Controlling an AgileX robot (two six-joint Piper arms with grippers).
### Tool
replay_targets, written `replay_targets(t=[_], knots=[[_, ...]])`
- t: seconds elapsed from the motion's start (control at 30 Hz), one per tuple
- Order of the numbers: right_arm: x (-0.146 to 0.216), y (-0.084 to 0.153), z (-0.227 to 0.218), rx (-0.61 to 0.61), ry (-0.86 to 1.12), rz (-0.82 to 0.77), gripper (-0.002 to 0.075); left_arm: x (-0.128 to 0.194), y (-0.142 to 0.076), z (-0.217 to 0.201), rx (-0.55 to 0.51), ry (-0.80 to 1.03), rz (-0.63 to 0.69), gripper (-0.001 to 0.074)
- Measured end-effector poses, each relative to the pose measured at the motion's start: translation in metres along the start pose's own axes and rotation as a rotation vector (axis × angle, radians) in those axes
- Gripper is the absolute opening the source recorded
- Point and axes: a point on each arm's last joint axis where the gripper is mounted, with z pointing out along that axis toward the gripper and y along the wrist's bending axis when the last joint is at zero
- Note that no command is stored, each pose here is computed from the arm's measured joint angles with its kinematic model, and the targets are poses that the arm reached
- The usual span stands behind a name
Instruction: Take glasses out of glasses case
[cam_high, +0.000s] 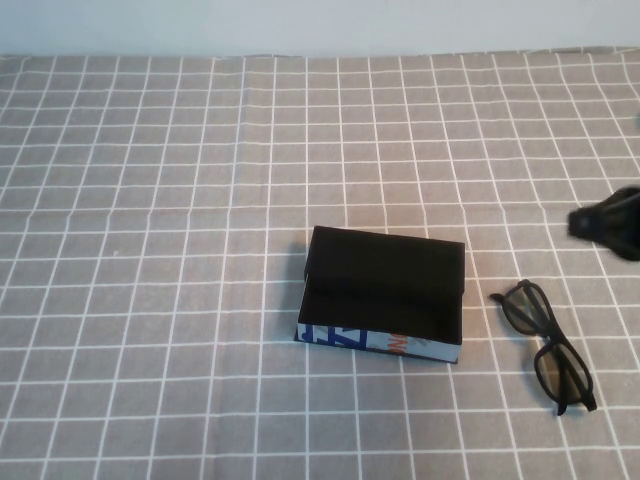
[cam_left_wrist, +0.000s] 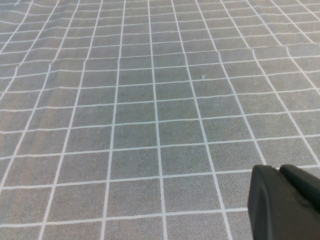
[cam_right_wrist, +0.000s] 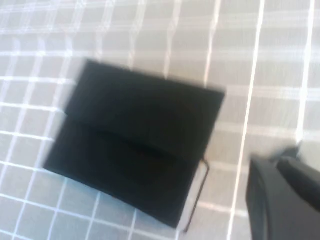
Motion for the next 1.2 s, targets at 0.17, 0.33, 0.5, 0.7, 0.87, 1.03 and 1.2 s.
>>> replay_targets(t=[0.17,0.33,0.5,0.7,0.87,1.03,1.2], knots=[[0.000,0.024,-0.072,0.049,-0.175,-0.163,-0.0013,0.000,0.000,0.000,0.000,0.000,0.000,-0.0005],[0.024,0.038,-0.144,0.178,-0.307,-0.271,-0.0017,0.000,0.000,0.000,0.000,0.000,0.000,-0.0005],[0.059,0.045,-0.208,0.302,-0.556,-0.290,-0.0018,0.000,0.000,0.000,0.000,0.000,0.000,-0.0005],[0.090,0.043,-0.221,0.319,-0.598,-0.280,-0.0018,0.000,0.000,0.000,0.000,0.000,0.000,-0.0005],[0.097,0.048,-0.213,0.183,-0.577,-0.185,-0.0018,0.000,0.000,0.000,0.000,0.000,0.000,-0.0005],[0.103,0.050,-0.200,0.084,-0.536,-0.104,-0.0018,0.000,0.000,0.000,0.000,0.000,0.000,-0.0005],[0.106,0.046,-0.194,0.107,-0.507,-0.108,-0.0018,0.000,0.000,0.000,0.000,0.000,0.000,-0.0005]])
